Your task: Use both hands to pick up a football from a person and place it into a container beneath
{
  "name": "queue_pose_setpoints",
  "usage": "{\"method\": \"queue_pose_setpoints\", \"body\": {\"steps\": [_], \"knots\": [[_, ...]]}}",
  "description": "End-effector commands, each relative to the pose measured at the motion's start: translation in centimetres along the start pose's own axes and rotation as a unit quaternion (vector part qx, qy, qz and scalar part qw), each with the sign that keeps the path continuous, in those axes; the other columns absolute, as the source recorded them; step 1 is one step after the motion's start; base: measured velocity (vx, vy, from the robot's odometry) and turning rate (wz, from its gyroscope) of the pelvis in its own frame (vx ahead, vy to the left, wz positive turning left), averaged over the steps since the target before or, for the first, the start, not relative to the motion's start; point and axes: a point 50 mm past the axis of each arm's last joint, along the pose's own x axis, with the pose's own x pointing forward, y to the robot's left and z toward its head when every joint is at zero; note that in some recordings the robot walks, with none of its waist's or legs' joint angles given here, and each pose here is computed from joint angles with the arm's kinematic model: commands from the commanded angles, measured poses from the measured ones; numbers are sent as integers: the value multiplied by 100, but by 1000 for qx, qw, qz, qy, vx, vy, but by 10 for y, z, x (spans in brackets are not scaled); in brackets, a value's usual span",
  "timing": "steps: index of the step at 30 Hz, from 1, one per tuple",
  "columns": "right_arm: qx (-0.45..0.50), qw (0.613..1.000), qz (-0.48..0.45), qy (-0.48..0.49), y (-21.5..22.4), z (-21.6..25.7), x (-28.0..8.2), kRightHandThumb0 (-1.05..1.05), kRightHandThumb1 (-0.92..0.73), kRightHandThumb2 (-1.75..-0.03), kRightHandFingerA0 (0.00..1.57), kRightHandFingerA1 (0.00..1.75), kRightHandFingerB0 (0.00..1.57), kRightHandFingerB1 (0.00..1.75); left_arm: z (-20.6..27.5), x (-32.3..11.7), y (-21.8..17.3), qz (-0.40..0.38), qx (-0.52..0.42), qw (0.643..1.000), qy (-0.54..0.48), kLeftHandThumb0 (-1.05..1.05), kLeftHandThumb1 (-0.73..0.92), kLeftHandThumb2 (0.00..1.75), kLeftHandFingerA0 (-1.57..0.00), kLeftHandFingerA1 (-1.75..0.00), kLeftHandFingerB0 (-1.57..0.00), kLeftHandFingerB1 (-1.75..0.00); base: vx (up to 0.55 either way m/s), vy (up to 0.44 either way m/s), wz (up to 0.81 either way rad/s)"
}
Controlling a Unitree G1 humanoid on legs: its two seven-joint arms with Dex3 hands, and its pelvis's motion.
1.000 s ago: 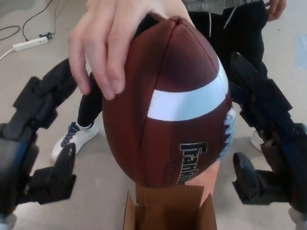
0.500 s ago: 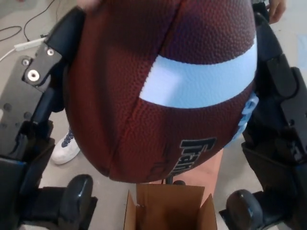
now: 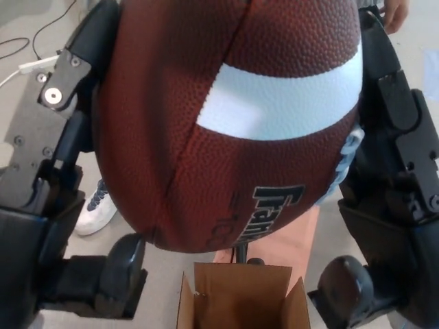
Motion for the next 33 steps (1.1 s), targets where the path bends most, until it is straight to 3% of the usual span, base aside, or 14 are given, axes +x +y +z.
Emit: {"method": "queue_pose_setpoints", "body": {"steps": [1, 2, 4, 5, 6, 7, 9, 10, 11, 17, 18, 19, 27, 33], "knots": [[27, 997, 66, 28, 15, -4, 0, -91, -74, -112, 0, 12, 0, 15, -2, 3, -16, -83, -9, 997, 7, -88, 75, 113, -12, -24, 0, -26, 0, 0, 0], [22, 997, 64, 36, 14, -8, -1, -94, -78, -114, 0, 7, 0, 9, -6, 2, -18, -83, -16, 996, 15, -91, 80, 112, -10, -26, -10, -26, 0, 0, 0], [15, 997, 64, 43, 14, -13, -2, -94, -78, -114, 0, 7, 0, 9, -10, 0, -20, -84, -25, 996, 24, -91, 80, 112, -10, -26, -10, -26, 0, 0, 0], [13, 997, 60, 48, 15, -16, -2, -93, -81, -114, 0, 8, 0, 8, -14, 1, -22, -87, -28, 995, 31, -91, 80, 86, -11, -27, -7, -24, 0, 0, 0], [11, 997, 55, 55, 15, -19, -3, -93, -81, -114, 0, 8, 0, 8, -19, 1, -24, -91, -30, 995, 40, -91, 80, 86, -11, -27, -7, -24, 0, 0, 0], [9, 997, 48, 60, 17, -23, -3, -88, -82, -113, 0, 10, 0, 10, -26, 2, -28, -95, -39, 994, 48, -90, 80, 110, -10, -25, -10, -25, 0, 0, 0], [8, 997, 45, 61, 17, -25, -3, -88, -82, -113, 0, 10, 0, 10, -28, 2, -29, -97, -42, 993, 51, -90, 80, 110, -10, -25, -10, -25, 0, 0, 0], [5, 997, 38, 69, 18, -28, -3, -78, -92, -70, 0, 24, 0, 18, -32, 4, -32, -97, -44, 993, 56, -89, 82, 111, -9, -19, -9, -23, 0, 0, 0], [-2, 996, 23, 90, 18, -37, -2, -82, -82, -113, 0, 12, 0, 13, -44, 8, -39, -96, -48, 992, 71, -86, 79, 110, 0, -16, -14, -28, 0, 0, 0], [-11, 990, -23, 138, 13, -62, -1, -83, -83, -114, 0, 11, 2, 14, -76, 19, -53, -82, -55, 990, 102, -80, 77, 110, 0, -20, -18, -30, 0, 0, 0], [-15, 989, -28, 143, 12, -64, -1, -82, -84, -115, 0, 12, 1, 15, -80, 20, -55, -79, -58, 990, 105, -77, 92, 71, -2, -21, -9, -24, 0, 0, 0], [-26, 987, -34, 152, 9, -69, -2, -85, -87, -116, 0, 9, 1, 12, -88, 22, -59, -61, -76, 988, 116, -78, 73, 108, 0, -25, -17, -36, 0, 0, 0], [-73, 977, -62, 192, -7, -92, -1, -86, -89, -118, 0, 9, 2, 12, -122, 32, -74, -23, -110, 985, 129, -82, 78, 108, -3, -26, -15, -36, 0, 0, 0], [-86, 962, -73, 250, -28, -119, -6, -78, -86, -118, 0, 17, 0, 19, -157, 35, -80, -10, -128, 975, 180, -73, 73, 107, -2, -32, -8, -39, 0, 0, 0]]}}
